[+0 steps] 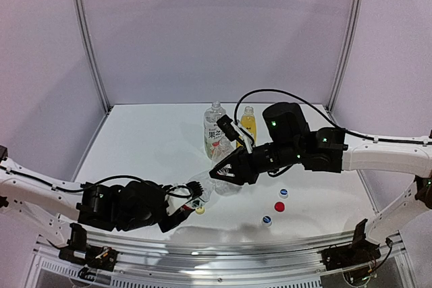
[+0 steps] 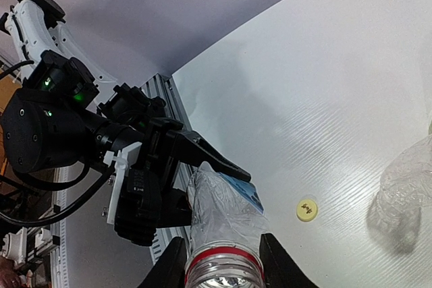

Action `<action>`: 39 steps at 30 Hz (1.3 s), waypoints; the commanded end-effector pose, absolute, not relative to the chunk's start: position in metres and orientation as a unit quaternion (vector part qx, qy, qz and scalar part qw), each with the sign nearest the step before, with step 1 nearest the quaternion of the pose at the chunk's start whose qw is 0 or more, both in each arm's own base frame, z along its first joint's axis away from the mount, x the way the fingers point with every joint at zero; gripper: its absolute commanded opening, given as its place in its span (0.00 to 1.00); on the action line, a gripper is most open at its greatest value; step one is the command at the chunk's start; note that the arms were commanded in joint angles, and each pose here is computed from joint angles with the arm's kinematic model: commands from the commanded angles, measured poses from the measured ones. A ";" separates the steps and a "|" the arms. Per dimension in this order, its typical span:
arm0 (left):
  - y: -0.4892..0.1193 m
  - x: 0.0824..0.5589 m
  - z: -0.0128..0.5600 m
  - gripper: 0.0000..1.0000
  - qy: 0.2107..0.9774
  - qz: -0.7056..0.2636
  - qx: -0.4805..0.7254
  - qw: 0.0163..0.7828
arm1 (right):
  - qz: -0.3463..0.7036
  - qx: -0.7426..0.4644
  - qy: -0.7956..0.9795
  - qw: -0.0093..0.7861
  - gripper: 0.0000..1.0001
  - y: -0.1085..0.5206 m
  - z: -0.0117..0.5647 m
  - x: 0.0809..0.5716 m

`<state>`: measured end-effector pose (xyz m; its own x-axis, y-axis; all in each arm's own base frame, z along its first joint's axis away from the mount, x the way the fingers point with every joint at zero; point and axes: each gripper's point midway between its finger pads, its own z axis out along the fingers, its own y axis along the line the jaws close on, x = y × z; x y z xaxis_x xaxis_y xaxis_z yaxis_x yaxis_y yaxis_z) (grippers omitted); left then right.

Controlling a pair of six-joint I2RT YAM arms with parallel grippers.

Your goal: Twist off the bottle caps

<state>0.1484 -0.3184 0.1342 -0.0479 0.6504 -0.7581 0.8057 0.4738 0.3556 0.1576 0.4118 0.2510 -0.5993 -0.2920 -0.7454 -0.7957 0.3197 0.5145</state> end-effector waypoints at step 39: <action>-0.255 0.178 0.217 0.81 0.715 -0.058 0.350 0.602 | 0.062 -0.236 0.913 0.326 0.00 0.243 0.300 0.213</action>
